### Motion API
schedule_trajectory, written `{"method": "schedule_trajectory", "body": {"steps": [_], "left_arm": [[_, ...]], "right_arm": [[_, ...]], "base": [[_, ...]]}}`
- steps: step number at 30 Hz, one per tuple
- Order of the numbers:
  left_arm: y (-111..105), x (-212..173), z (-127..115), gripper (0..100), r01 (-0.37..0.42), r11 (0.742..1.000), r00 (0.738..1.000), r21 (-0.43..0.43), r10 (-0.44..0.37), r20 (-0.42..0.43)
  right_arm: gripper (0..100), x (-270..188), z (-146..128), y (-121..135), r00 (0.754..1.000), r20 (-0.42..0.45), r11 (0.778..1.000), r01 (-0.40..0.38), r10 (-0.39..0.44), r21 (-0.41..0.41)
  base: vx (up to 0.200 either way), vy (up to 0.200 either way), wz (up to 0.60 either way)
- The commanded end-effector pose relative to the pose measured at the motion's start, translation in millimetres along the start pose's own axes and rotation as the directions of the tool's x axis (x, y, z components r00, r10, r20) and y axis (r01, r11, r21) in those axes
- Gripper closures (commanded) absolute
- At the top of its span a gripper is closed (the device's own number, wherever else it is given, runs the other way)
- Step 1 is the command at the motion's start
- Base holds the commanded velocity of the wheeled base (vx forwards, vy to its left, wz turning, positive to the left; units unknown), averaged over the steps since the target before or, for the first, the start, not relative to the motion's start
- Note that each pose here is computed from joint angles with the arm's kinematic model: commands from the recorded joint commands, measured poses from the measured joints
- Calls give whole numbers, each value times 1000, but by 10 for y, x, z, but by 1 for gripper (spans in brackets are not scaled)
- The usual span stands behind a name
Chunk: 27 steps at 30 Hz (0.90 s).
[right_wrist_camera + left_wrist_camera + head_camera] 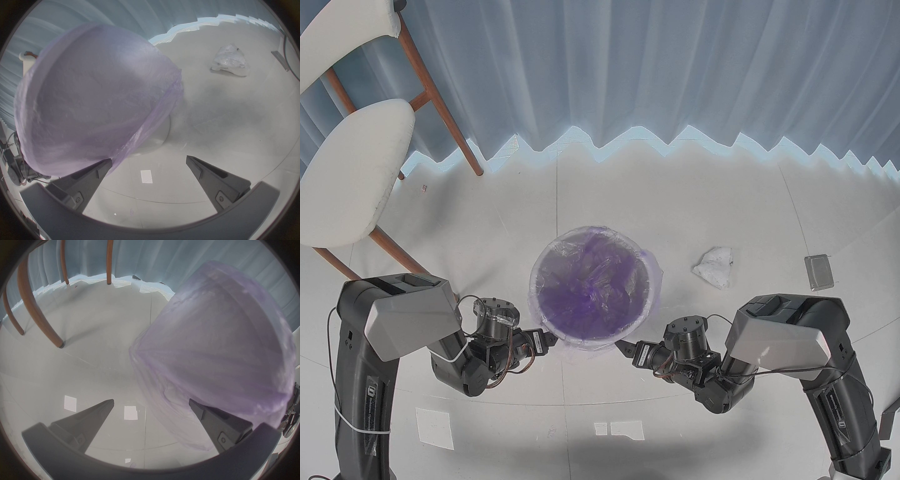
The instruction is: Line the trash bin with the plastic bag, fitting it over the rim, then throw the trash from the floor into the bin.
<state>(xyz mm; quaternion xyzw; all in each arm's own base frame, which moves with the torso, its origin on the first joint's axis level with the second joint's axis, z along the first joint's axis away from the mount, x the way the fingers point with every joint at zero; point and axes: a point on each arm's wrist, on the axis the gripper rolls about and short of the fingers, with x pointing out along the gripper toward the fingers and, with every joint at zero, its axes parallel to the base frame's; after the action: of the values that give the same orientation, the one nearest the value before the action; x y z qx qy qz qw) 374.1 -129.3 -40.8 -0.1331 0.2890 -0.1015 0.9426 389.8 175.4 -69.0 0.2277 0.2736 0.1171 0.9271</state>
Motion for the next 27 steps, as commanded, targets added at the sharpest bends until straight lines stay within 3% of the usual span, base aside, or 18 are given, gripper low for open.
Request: {"method": "schedule_trajectory", "body": {"steps": [1,13,18,27], "left_arm": [[-32,138,33,0,1,1000,1000,2,-1,2],[5,222,-79,0,-13,1000,999,4,14,-35],[0,340,-221,0,-44,999,998,15,45,-48],[21,366,-199,0,-79,997,993,16,80,-83]], "right_arm": [[0,75,71,37,1000,1,1000,6,-6,-10],[0,183,122,60,998,-37,998,57,-57,-8],[0,227,171,64,987,-99,992,126,-126,1],[0,254,212,81,970,-162,981,190,-182,32]], "base": [[0,0,0],[0,0,0],[0,0,0],[0,0,0]]}}
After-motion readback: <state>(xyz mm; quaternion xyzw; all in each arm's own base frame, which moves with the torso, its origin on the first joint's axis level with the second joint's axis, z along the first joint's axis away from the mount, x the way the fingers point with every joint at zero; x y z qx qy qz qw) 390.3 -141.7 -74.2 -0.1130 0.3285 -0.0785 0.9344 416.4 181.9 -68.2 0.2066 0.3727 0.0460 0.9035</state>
